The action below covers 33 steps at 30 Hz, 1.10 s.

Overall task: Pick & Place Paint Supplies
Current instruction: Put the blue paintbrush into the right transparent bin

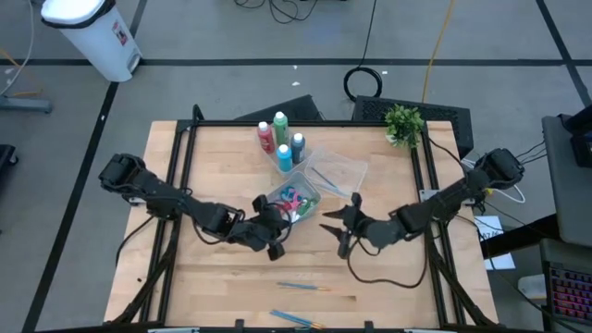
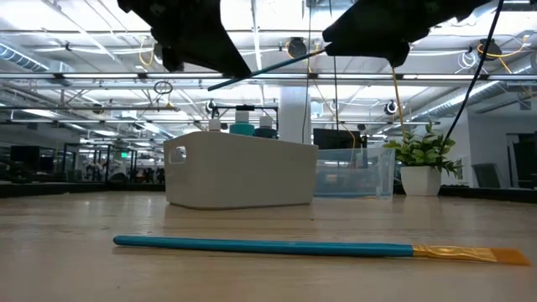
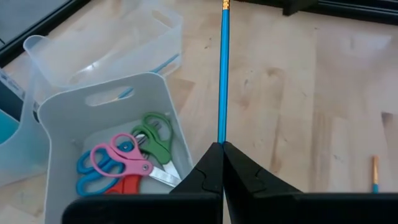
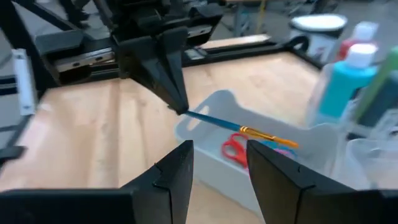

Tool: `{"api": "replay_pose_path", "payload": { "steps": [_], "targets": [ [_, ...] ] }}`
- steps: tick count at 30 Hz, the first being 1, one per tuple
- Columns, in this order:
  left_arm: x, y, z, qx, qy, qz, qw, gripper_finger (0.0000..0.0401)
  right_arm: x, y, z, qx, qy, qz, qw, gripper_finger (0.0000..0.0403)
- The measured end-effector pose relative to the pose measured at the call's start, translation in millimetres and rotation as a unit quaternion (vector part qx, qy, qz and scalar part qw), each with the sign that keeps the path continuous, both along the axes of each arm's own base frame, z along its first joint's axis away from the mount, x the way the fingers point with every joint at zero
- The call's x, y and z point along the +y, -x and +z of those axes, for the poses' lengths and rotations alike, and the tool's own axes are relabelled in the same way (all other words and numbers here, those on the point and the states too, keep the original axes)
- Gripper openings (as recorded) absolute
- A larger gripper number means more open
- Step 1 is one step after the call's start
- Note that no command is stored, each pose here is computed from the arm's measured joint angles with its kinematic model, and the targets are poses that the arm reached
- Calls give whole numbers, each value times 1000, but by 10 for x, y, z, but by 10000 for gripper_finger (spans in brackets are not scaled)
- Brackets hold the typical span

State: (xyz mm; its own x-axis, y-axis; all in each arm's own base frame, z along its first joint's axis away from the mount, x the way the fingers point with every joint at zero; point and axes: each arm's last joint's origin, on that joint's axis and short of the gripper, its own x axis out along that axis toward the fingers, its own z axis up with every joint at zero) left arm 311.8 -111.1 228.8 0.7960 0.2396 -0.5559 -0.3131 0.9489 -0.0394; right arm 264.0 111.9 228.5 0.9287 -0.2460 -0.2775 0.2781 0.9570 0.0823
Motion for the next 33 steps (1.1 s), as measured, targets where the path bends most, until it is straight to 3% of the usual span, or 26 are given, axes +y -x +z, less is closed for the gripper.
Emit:
{"api": "replay_pose_path", "payload": {
  "steps": [11,20,28,33],
  "targets": [
    [-103,15,27,-16,0,-18,1000,0,-47,-41,14,-9,-44,20,999,139],
    [-190,7,83,-42,-13,-47,998,0,-56,-48,50,-30,-39,-3,999,139],
    [-189,9,81,-41,-13,-47,998,0,22,-55,131,-61,-37,53,996,139],
    [-198,12,81,-41,-13,-48,998,0,20,-59,146,-67,-36,54,996,139]
  ]
}}
